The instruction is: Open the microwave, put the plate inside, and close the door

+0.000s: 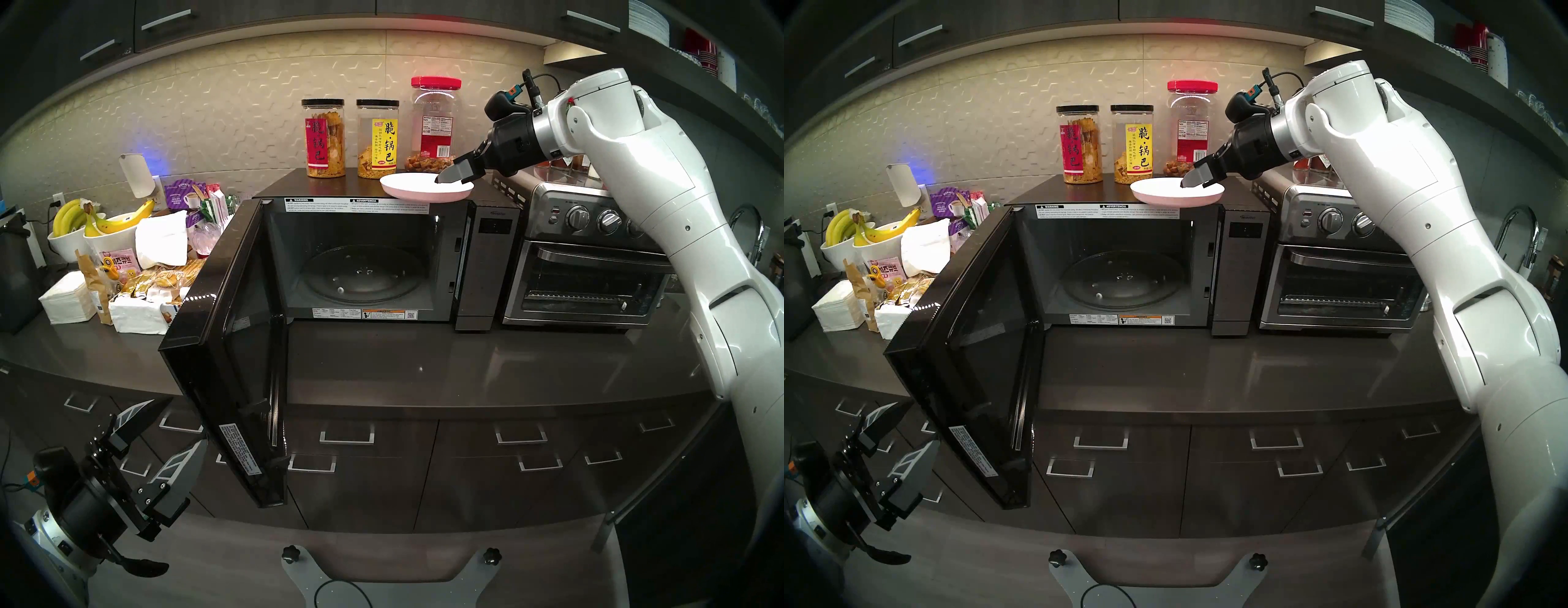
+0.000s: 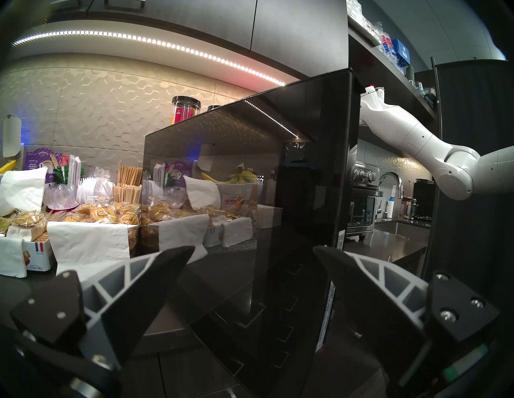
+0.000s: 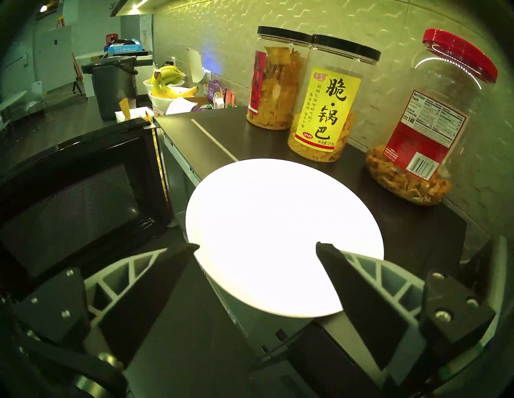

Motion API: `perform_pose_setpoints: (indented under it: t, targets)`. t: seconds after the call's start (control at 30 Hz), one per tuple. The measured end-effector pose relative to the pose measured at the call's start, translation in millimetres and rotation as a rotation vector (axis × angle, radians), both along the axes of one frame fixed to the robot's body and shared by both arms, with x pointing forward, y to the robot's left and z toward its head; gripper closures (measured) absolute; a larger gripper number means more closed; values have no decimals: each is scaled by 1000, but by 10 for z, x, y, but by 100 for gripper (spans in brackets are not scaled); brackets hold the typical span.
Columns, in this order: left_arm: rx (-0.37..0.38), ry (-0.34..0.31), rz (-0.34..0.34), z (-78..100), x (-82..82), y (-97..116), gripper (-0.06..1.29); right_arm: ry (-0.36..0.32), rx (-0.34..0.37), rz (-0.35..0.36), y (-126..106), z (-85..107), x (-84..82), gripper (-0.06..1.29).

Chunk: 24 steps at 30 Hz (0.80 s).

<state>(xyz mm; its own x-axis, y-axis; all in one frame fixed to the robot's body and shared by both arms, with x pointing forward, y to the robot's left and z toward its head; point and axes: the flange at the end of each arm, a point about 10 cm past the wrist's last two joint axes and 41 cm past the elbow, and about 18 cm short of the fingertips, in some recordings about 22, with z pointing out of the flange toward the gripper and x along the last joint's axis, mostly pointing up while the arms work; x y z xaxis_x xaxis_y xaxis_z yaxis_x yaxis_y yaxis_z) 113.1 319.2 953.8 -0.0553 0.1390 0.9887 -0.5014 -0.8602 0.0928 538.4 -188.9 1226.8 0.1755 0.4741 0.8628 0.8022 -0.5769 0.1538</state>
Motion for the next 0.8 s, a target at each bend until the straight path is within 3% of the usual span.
perform_pose_setpoints:
  t: [0.8]
  targets:
    - [0, 0, 0, 0, 1, 0, -3, 27, -60, 73, -90, -22, -17, 1]
